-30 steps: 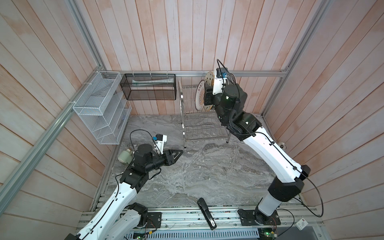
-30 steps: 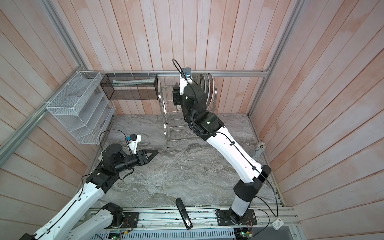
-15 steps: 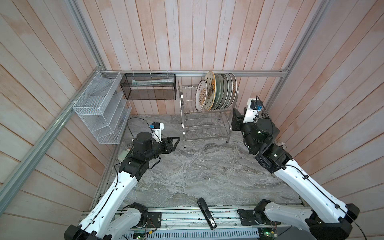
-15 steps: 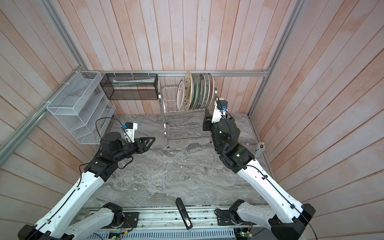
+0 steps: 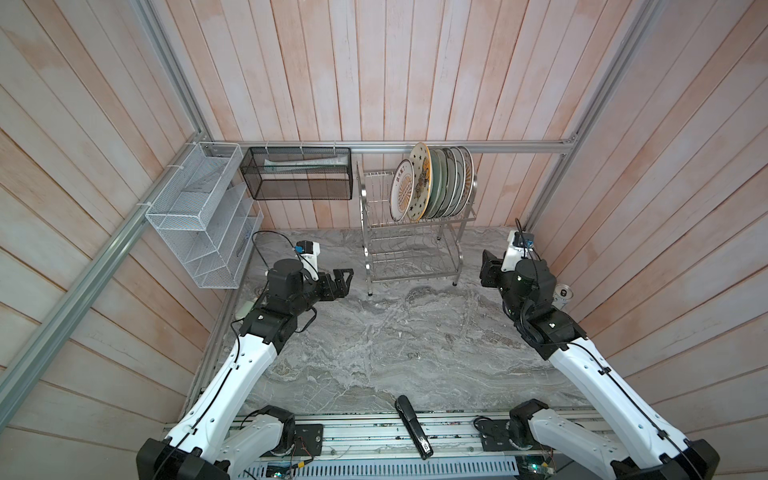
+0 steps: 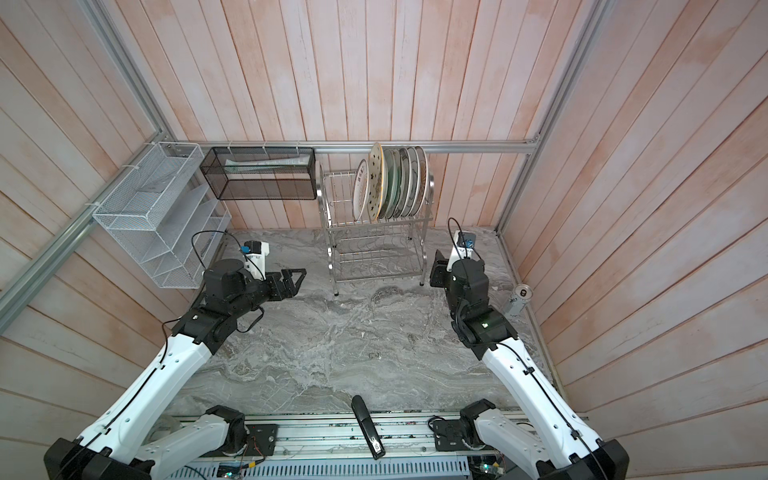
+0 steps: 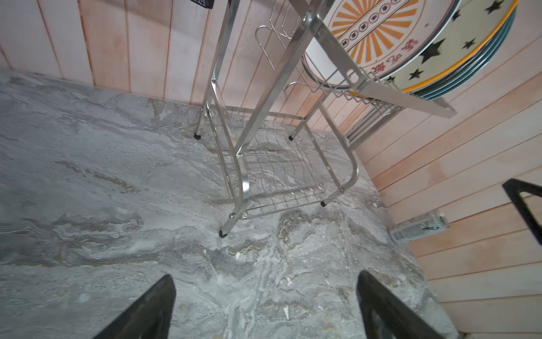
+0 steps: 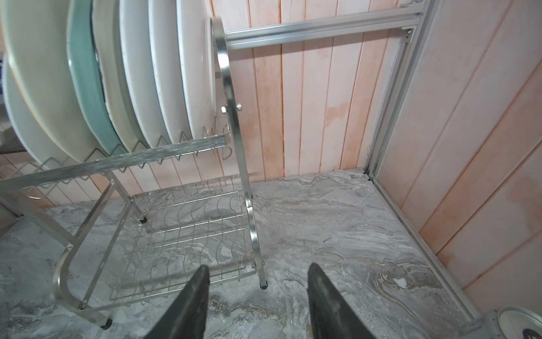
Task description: Load the plates into the dish rack
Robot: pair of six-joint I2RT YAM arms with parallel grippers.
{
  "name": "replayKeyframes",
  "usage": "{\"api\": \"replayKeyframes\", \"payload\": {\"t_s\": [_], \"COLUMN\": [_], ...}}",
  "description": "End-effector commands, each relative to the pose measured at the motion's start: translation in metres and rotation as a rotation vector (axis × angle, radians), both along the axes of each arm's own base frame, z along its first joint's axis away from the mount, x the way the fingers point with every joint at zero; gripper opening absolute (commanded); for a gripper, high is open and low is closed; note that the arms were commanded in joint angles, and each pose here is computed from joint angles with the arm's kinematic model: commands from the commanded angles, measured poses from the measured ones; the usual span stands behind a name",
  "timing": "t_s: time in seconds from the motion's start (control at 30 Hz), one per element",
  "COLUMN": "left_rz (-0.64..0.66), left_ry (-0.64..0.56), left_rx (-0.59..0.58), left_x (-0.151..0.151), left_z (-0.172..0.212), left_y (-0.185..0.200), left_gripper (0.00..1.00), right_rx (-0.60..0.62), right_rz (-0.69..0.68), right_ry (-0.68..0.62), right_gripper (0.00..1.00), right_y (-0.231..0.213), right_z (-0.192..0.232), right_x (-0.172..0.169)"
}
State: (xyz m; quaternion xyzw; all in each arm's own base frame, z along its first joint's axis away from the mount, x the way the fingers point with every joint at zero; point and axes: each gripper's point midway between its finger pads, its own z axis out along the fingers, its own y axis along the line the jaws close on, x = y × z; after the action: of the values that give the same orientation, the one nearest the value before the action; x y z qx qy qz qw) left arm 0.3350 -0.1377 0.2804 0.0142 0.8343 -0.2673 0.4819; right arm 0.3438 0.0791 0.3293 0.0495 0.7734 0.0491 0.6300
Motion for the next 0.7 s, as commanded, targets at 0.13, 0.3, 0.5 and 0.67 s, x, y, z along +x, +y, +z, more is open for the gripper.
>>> {"api": "replayKeyframes", "payload": {"t_s": [0.13, 0.3, 0.5, 0.67], "left_rz": [0.191, 0.322, 0.607, 0.588], "left_ry": [0.12, 0.136, 0.032, -0.044], "left_rx": [0.126, 0.194, 0.307, 0.351], "left_x": [0.007, 0.002, -0.002, 0.006], "left_z": [-0.014, -0.016, 0.007, -0.001], "left_y": [0.042, 0.072, 0.129, 0.137], "left_gripper": [1.0, 1.0, 1.0, 1.0], "right_rx": [-0.005, 0.033, 0.07, 0.037], "right_rz": [-0.135, -0.153, -0.216, -0.287], "right_ry": [0.061, 0.12, 0.093, 0.068], "right_gripper": [0.98, 0.98, 0.98, 0.98], "right_y": [-0.03, -0.044, -0.06, -0.08], "right_z": [-0.017, -0.036, -0.065, -0.061], "right_x": [0.003, -0.006, -0.026, -0.037]}}
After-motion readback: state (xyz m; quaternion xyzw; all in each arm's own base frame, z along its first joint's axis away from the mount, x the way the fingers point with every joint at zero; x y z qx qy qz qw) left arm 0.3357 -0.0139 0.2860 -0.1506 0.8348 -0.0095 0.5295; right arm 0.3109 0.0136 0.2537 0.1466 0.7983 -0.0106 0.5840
